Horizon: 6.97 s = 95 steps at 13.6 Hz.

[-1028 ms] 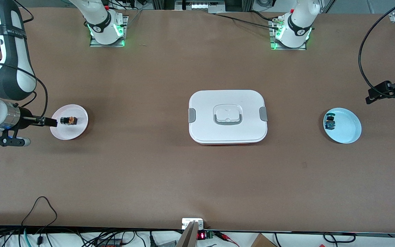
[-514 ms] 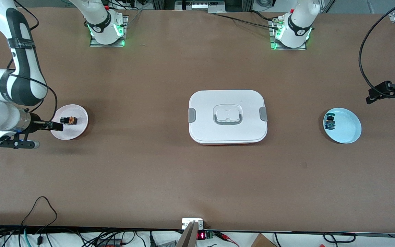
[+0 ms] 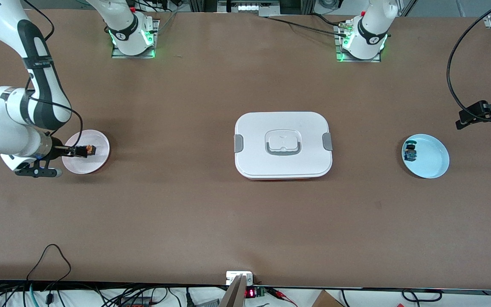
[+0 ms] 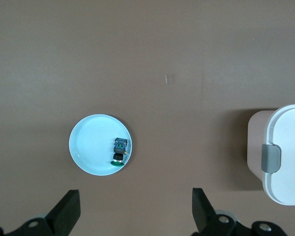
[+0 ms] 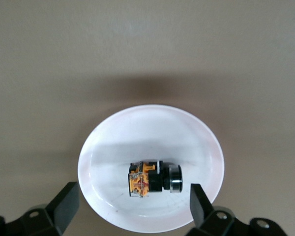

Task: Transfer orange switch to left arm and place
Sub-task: 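Lower the right gripper around the orange switch, then close the right gripper on the orange switch and lift it, then carry the orange switch above the box while the left gripper approaches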

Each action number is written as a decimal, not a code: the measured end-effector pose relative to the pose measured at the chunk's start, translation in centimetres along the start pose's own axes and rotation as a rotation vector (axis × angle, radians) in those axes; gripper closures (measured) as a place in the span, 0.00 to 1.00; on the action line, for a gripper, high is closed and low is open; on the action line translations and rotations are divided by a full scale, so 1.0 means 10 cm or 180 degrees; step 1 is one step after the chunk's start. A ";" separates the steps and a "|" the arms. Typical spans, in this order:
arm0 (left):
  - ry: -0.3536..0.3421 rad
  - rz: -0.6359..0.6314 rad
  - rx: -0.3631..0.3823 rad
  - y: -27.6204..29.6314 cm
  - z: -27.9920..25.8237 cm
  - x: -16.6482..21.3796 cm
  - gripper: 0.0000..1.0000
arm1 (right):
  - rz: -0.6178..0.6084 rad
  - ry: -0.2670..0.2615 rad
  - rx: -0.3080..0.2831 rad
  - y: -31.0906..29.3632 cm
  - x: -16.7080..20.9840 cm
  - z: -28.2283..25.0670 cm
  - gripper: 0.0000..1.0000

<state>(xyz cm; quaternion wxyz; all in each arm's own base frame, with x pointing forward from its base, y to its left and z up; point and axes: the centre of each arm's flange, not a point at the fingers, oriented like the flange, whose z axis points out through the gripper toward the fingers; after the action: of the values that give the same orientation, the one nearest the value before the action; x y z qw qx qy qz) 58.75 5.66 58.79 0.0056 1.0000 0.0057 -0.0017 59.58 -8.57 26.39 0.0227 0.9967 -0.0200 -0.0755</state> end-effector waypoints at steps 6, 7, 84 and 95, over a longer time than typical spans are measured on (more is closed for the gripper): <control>-0.0016 -0.0009 0.0000 -0.02 0.03 0.01 0.00 | 0.0005 0.0092 0.0007 0.09 -0.17 0.36 0.00; -0.0018 -0.0010 0.0000 -0.02 0.03 0.01 0.00 | -0.0015 0.0115 0.0006 0.13 -0.18 0.38 0.00; -0.0727 0.0056 -0.0686 0.25 0.06 -0.16 0.00 | -0.1198 0.0264 0.1206 -2.43 -0.46 -2.50 0.28; -0.1378 -0.0006 -0.4009 0.51 0.62 0.16 0.00 | -0.2656 0.1804 0.2183 -4.30 -1.01 -3.16 0.28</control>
<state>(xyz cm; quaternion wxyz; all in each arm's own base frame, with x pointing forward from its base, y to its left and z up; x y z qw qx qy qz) 60.38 0.53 52.63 0.5898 0.7827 0.0052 -0.1988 55.95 36.09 56.99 -0.3267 0.8522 0.3559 0.2009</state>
